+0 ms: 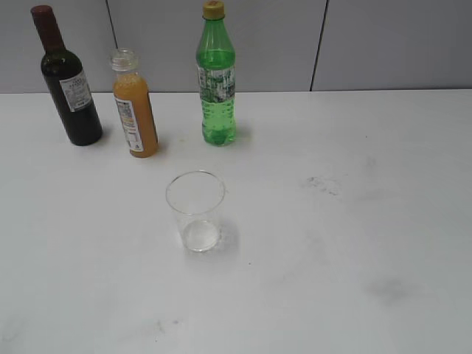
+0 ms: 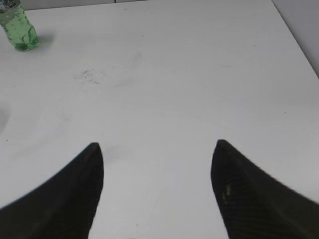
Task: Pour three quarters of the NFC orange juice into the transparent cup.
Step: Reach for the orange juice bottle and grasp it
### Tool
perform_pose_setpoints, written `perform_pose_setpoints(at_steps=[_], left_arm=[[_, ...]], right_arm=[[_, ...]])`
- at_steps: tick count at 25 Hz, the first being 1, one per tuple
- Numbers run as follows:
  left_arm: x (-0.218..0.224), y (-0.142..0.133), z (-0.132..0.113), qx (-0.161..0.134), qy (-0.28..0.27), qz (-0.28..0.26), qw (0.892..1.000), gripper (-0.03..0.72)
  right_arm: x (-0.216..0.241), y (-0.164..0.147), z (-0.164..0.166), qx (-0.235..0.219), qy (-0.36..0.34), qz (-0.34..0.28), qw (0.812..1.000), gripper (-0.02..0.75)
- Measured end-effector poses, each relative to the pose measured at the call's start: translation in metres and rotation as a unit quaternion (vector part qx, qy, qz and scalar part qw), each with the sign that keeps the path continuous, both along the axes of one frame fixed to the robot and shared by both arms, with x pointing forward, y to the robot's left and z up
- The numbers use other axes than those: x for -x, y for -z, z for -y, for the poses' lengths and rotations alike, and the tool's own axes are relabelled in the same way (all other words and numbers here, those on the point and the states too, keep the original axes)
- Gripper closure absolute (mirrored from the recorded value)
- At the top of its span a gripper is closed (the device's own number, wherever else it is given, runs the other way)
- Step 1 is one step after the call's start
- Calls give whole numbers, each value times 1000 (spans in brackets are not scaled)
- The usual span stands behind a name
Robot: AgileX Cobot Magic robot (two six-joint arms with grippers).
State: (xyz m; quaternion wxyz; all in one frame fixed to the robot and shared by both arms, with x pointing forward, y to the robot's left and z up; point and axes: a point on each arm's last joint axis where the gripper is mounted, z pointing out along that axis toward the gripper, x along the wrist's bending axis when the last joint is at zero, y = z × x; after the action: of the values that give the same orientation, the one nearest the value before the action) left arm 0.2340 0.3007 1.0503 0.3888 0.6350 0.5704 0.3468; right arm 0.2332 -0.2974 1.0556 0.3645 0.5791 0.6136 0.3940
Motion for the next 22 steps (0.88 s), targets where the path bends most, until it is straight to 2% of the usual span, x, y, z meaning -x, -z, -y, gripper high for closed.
perform_pose_setpoints(at_steps=[4,9,15,22], left_arm=[[-4,-13,0,0,2,74,997,41],[-22,-34,2,7,1,157,988,35],[-64,-52,6,22,1,190,982,38],[-119,-54,11,23,-5,193,981,50]], right_arm=[[0,0,0,0,0,0,1000,218],[0,0,0,0,0,0,1000,218],[0,0,0,1,0,0,1000,218],[0,0,0,1,0,0,1000,218]])
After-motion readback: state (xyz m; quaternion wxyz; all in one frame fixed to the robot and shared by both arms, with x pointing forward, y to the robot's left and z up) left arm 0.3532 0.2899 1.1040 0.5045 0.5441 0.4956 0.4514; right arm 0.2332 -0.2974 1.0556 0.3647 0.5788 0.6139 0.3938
